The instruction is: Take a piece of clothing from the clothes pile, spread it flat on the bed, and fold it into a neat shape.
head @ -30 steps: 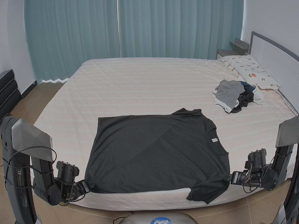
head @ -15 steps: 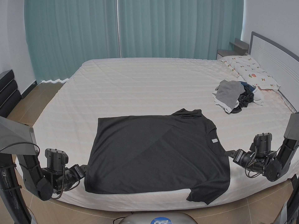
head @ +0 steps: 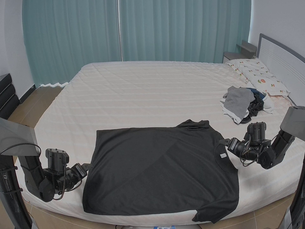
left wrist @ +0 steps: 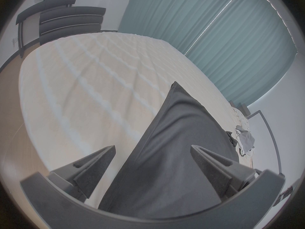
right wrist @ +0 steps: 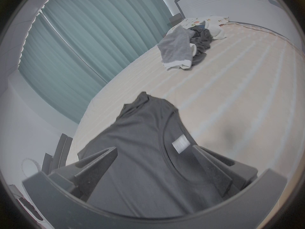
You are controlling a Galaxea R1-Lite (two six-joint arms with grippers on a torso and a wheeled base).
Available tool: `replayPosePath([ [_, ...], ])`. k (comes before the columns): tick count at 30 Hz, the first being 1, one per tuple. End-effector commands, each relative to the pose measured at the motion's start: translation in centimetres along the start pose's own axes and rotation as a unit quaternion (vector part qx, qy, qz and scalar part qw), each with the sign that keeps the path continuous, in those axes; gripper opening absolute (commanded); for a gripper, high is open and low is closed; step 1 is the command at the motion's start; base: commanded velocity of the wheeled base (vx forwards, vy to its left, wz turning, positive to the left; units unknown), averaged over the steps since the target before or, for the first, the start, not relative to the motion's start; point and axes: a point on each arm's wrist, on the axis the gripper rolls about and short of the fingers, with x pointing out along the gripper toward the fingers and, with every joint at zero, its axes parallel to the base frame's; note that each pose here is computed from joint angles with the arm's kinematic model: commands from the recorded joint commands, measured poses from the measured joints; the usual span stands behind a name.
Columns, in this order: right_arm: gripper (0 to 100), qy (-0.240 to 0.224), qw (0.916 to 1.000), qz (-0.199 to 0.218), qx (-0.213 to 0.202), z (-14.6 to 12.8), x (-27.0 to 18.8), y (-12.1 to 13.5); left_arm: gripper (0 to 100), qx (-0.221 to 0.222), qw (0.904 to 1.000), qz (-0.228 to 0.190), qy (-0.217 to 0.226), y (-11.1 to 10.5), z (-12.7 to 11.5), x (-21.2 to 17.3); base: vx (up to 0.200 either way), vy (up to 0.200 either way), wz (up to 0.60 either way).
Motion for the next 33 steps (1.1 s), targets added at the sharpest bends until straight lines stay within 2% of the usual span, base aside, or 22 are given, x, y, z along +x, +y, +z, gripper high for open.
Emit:
replayPosePath([
  [1,100,-0.006,0.9999,0.013,0.004,2.4,3.7,1.6,100,-0.002,0.9999,0.010,0.009,0.4,-0.3,1.6,0.000,0.000,0.00],
  [5,100,-0.008,0.9997,0.020,0.012,3.2,5.5,2.5,100,-0.003,0.9998,0.013,0.017,0.6,-0.6,1.9,0.000,0.000,0.00],
  [10,100,0.018,0.9994,0.011,0.028,3.4,9.8,3.7,100,-0.015,0.9986,-0.021,0.047,0.3,-0.7,2.1,0.000,0.000,0.00],
  [17,100,0.033,0.9961,0.000,0.082,4.3,13.6,4.8,100,-0.041,0.9973,-0.033,0.051,-0.2,-0.6,3.0,0.000,0.000,0.00],
  [23,100,0.027,0.9961,-0.004,0.084,4.4,15.3,4.5,100,-0.048,0.9971,-0.031,0.050,-0.4,-0.8,3.0,0.000,0.000,0.00],
  [26,100,0.014,0.9964,0.007,0.084,5.2,15.8,4.9,100,-0.047,0.9972,-0.029,0.050,-0.4,-0.9,3.2,0.000,0.000,0.00],
  [33,100,0.013,0.9966,0.022,0.079,4.5,17.3,5.8,100,-0.049,0.9976,-0.020,0.045,-0.3,-1.0,3.1,0.000,0.000,0.00],
])
